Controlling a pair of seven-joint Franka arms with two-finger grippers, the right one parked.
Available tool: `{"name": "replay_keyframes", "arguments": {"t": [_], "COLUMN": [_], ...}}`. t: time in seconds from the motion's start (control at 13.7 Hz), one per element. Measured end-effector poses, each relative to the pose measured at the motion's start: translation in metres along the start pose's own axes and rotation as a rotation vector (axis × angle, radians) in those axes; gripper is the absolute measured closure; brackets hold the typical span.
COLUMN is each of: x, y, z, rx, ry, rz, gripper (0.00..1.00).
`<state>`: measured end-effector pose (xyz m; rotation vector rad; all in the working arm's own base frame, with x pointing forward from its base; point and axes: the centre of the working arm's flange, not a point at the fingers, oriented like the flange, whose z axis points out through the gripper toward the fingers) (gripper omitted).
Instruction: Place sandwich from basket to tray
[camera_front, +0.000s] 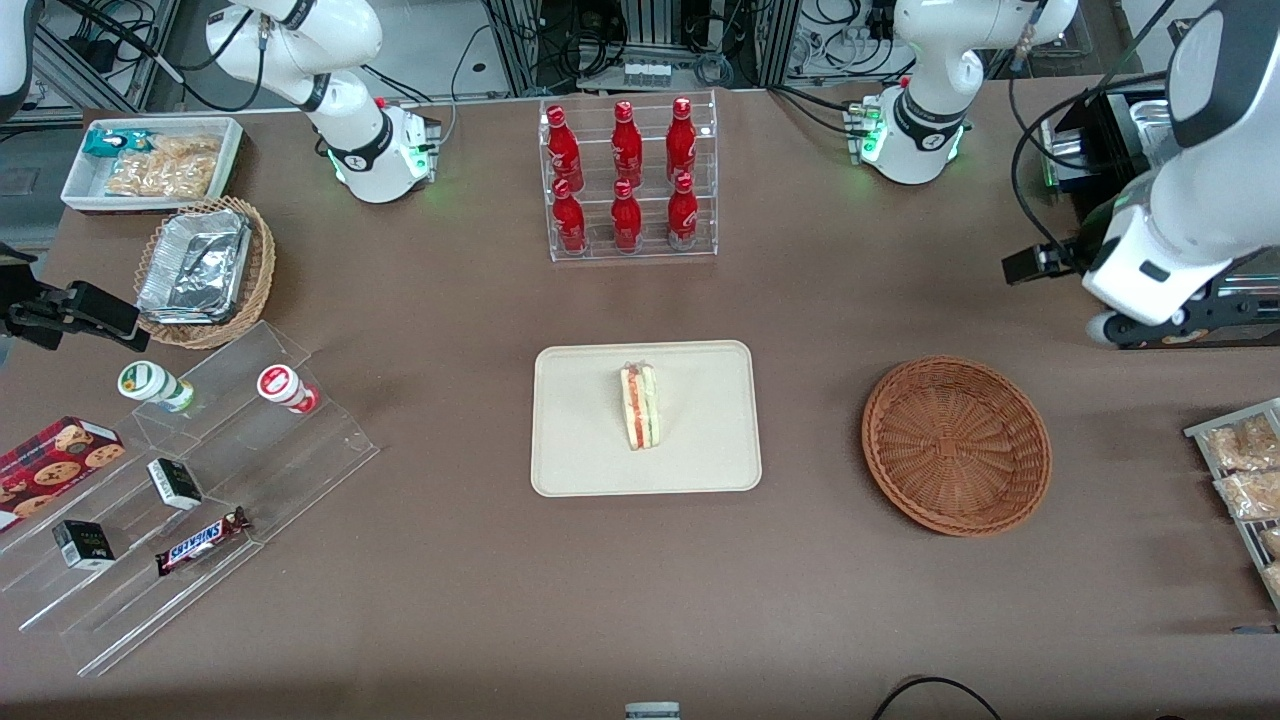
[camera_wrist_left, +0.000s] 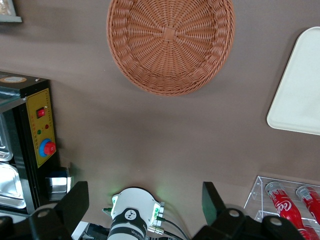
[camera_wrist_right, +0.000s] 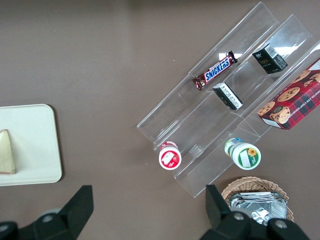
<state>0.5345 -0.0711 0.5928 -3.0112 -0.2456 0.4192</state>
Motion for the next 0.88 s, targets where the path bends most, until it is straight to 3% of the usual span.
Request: {"name": "replay_keyframes", "arguments": {"t": [0.37,0.88], "x": [-0.007,-0.005], "y": [-0.041,-0.029], "z": [-0.012,-0.011], "rx": [-0.023,-0.05], "ry": [0.024,0.04], "rz": [0.019,0.049], "gripper": [0.0,0.0]}}
